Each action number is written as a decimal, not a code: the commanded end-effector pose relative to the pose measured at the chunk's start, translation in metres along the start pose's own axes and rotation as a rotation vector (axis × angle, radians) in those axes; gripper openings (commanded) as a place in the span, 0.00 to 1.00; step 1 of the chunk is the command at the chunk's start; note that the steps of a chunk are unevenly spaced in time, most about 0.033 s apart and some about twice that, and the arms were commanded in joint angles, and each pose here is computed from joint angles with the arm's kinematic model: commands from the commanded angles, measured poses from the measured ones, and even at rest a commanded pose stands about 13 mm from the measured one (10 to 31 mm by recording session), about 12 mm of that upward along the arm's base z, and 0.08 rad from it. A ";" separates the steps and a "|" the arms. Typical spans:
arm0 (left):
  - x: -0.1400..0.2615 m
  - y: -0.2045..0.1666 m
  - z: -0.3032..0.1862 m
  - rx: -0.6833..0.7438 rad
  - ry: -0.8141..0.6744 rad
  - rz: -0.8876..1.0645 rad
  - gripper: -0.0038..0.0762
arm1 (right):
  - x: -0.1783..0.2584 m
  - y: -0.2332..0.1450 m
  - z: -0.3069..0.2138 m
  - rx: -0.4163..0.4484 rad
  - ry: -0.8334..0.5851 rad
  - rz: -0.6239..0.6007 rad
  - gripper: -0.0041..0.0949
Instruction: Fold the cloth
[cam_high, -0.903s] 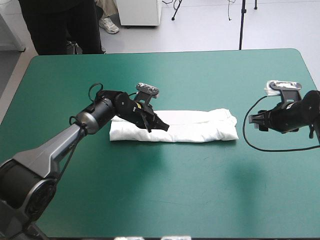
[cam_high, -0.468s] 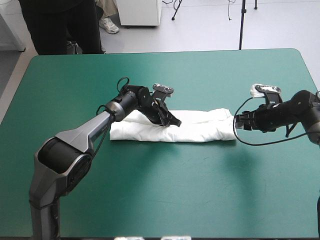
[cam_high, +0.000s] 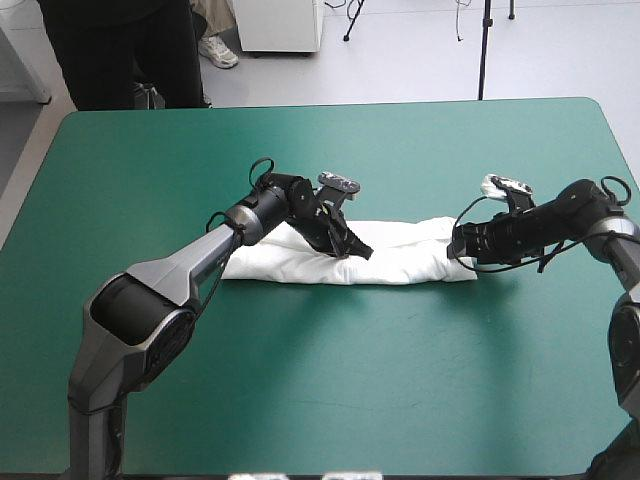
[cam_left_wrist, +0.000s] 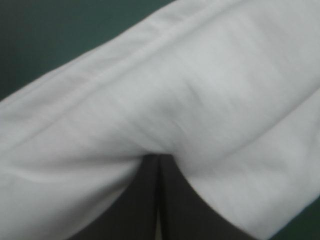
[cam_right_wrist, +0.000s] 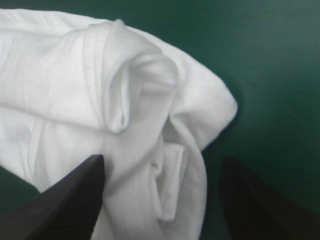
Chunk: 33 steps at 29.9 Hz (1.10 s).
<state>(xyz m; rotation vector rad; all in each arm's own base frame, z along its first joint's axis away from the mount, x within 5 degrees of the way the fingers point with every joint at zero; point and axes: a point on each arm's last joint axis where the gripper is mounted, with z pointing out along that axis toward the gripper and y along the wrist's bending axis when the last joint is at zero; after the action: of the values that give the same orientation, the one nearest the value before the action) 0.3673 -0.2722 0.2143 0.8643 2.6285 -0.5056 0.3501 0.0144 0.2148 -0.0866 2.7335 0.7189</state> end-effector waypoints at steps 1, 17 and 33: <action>-0.006 -0.020 -0.018 0.032 -0.043 0.019 0.04 | -0.012 0.007 -0.009 -0.060 -0.060 -0.006 0.67; -0.003 -0.018 -0.017 -0.038 -0.012 0.019 0.04 | -0.009 0.004 0.016 -0.191 0.045 0.023 0.03; -0.002 -0.016 -0.017 -0.051 0.008 0.022 0.04 | -0.058 0.061 -0.072 -0.291 -0.094 -0.122 0.02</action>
<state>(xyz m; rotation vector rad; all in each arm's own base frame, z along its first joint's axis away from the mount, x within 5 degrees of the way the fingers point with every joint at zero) 0.3616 -0.2794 0.2135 0.8695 2.6380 -0.4318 0.3889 0.0255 0.2753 -0.2137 2.5993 1.0080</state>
